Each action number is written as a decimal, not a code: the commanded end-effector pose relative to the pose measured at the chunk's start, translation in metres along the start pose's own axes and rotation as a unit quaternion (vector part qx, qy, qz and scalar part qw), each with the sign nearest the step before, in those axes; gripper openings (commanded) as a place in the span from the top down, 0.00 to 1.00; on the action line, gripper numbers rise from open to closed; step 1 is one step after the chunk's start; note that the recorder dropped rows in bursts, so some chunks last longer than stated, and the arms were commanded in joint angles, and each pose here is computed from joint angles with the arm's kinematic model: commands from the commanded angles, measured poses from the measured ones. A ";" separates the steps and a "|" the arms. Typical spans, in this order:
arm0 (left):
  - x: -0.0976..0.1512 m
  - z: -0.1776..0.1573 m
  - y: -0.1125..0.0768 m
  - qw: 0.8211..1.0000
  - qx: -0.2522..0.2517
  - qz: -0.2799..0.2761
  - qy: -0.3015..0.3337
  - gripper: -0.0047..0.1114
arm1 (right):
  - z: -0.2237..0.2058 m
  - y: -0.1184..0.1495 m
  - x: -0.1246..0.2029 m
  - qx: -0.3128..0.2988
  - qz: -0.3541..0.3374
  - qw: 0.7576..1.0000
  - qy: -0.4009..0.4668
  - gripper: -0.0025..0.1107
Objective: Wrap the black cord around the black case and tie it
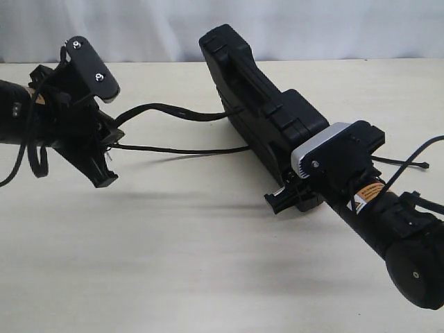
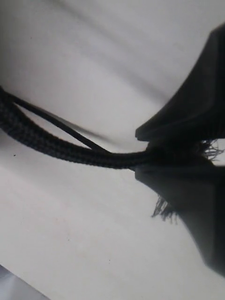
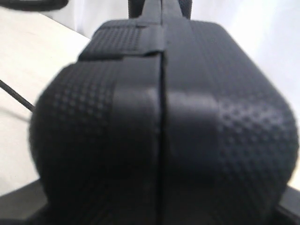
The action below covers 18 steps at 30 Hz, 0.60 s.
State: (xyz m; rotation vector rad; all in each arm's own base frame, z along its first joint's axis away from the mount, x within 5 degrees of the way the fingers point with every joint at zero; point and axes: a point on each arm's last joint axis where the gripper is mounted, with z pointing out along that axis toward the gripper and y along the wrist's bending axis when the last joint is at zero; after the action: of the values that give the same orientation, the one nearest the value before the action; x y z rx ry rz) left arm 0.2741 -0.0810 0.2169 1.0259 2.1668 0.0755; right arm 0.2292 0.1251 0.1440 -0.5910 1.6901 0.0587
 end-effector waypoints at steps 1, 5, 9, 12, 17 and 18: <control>-0.003 0.004 0.005 0.999 -0.018 -0.030 -0.016 0.96 | -0.001 0.002 0.010 -0.011 0.019 0.999 0.046 0.94; 0.000 0.021 0.003 0.998 -0.018 -0.051 -0.010 0.96 | -0.001 0.003 0.010 -0.015 0.023 0.999 0.045 0.94; -0.004 0.032 0.005 0.997 -0.004 -0.071 -0.001 0.96 | -0.001 0.004 0.010 -0.020 0.026 0.998 0.044 0.94; -0.013 0.033 0.011 0.996 -0.002 -0.092 -0.007 0.96 | -0.001 0.004 0.010 -0.020 0.026 0.998 0.046 0.94; -0.021 0.031 0.016 0.994 -0.009 -0.107 -0.020 0.96 | -0.001 0.004 0.010 -0.020 0.028 0.998 0.046 0.94; -0.022 0.031 0.016 0.993 -0.013 -0.112 -0.023 0.96 | -0.001 0.004 0.010 -0.020 0.028 0.998 0.046 0.94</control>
State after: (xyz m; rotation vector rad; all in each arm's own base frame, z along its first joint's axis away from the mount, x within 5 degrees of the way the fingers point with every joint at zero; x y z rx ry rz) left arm 0.3111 -0.0912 0.2100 0.8115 2.2189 -0.0084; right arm 0.2294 0.1255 0.1442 -0.5752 1.6942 0.0744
